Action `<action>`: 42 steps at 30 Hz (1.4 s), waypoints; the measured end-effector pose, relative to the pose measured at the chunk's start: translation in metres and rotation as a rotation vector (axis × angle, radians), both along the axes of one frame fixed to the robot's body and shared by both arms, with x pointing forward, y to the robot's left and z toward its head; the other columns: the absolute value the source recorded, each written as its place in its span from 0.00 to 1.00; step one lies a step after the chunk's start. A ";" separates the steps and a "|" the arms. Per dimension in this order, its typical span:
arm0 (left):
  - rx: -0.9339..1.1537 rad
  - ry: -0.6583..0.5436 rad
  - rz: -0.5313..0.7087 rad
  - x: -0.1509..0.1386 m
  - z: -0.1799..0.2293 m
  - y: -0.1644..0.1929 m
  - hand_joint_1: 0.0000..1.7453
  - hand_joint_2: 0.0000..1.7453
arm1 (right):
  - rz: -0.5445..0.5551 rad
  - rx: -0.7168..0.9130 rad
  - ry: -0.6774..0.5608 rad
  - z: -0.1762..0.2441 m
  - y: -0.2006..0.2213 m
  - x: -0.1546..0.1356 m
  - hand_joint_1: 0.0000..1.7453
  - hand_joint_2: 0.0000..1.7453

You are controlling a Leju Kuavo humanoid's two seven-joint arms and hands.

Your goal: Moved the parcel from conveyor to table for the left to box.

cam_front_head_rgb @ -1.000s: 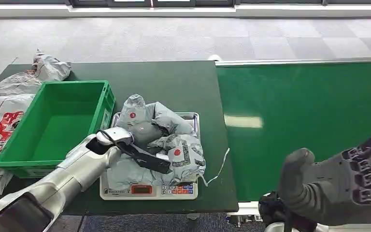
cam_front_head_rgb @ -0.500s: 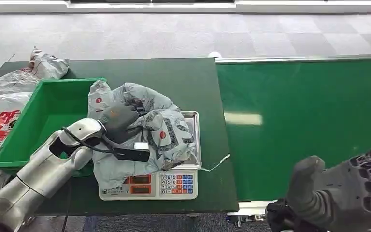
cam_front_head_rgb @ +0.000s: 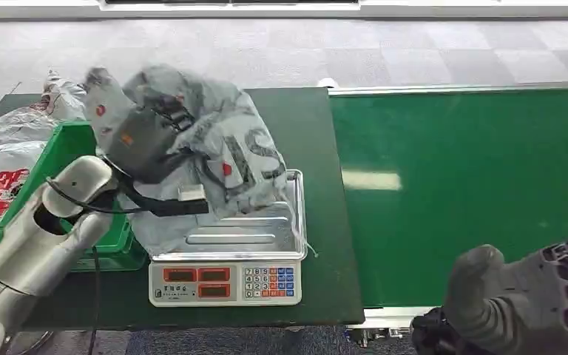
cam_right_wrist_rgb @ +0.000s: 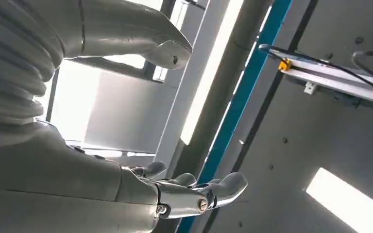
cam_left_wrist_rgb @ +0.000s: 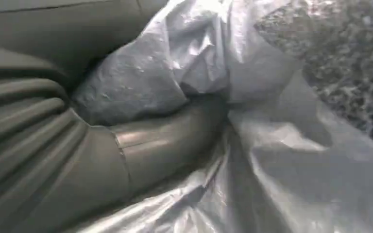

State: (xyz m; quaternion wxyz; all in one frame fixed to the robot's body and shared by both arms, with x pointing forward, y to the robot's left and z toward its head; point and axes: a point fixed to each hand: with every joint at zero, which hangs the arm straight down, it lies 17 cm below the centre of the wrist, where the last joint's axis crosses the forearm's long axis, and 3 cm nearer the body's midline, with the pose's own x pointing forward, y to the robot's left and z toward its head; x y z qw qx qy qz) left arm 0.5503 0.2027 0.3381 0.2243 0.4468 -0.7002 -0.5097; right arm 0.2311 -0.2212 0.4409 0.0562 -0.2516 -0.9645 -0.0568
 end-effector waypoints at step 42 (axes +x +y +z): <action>-0.178 0.251 0.964 -0.083 -0.214 0.399 0.00 0.00 | -0.065 -0.038 0.042 -0.012 -0.003 -0.003 0.00 1.00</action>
